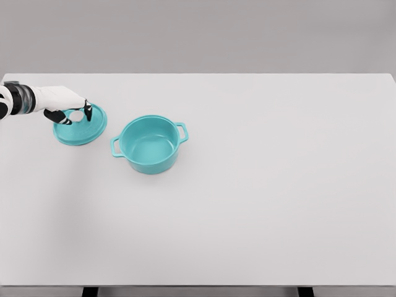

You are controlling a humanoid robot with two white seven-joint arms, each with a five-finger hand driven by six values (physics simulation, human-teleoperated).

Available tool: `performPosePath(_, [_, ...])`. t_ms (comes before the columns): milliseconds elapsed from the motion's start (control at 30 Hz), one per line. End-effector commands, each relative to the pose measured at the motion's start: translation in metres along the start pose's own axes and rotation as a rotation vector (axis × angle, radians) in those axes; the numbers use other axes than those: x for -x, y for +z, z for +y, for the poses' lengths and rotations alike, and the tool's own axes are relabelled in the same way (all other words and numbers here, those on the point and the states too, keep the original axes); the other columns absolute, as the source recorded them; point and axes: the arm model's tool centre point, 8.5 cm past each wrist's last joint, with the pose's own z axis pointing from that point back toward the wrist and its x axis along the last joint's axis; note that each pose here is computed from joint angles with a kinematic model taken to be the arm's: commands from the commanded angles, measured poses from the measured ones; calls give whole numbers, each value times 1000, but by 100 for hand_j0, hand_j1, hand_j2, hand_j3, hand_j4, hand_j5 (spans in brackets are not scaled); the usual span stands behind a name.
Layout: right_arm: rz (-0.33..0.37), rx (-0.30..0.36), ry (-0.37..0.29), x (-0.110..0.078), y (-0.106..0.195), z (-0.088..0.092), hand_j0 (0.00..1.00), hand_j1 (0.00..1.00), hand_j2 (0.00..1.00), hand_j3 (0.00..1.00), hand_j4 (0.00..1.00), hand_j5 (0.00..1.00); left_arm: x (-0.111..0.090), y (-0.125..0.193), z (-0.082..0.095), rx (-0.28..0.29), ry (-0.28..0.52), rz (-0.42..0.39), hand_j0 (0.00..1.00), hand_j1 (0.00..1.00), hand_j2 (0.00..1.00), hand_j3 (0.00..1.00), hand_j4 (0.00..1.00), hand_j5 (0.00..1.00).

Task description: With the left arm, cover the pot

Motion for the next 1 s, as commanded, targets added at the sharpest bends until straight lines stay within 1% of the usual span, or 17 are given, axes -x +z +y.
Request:
performPosePath(0, [0,0,-1,0,0,0,100,100,100,100,100,100,1,1,0,-2,2,2,51,51,51,51,51,51])
performPosePath(267, [0,0,0,0,0,0,100,100,100,100,100,100,3,5,0,-4,-2,2,48,48,48,48,48,48])
performPosePath(333, [0,0,-1,0,0,0,100,100,100,100,100,100,10,12,-2,-2,-1,13,48,48,48,48,48,48])
performPosePath(433, [0,0,0,0,0,0,100,100,100,100,100,100,14,17,2,-10,-8,18,48,48,48,48,48,48])
performPosePath(467, [0,0,0,0,0,0,100,100,100,100,100,100,14,19,2,-12,-11,16,48,48,48,48,48,48])
performPosePath(533, [0,0,0,0,0,0,100,100,100,100,100,100,14,24,3,-14,-34,-11,48,48,48,48,48,48])
performPosePath(667, [0,0,0,0,0,0,100,100,100,100,100,100,17,33,10,-30,-49,-33,48,48,48,48,48,48])
performPosePath(700, [0,0,0,0,0,0,100,100,100,100,100,100,17,36,15,-36,-62,-46,48,48,48,48,48,48])
performPosePath(833, [0,0,0,0,0,0,100,100,100,100,100,100,19,41,27,-64,-49,-52,48,48,48,48,48,48])
performPosePath(900, [0,0,0,0,0,0,100,100,100,100,100,100,15,48,33,-82,-68,-66,48,48,48,48,48,48])
performPosePath(967, [0,0,-1,0,0,0,100,100,100,100,100,100,11,50,38,-73,-75,-82,48,48,48,48,48,48])
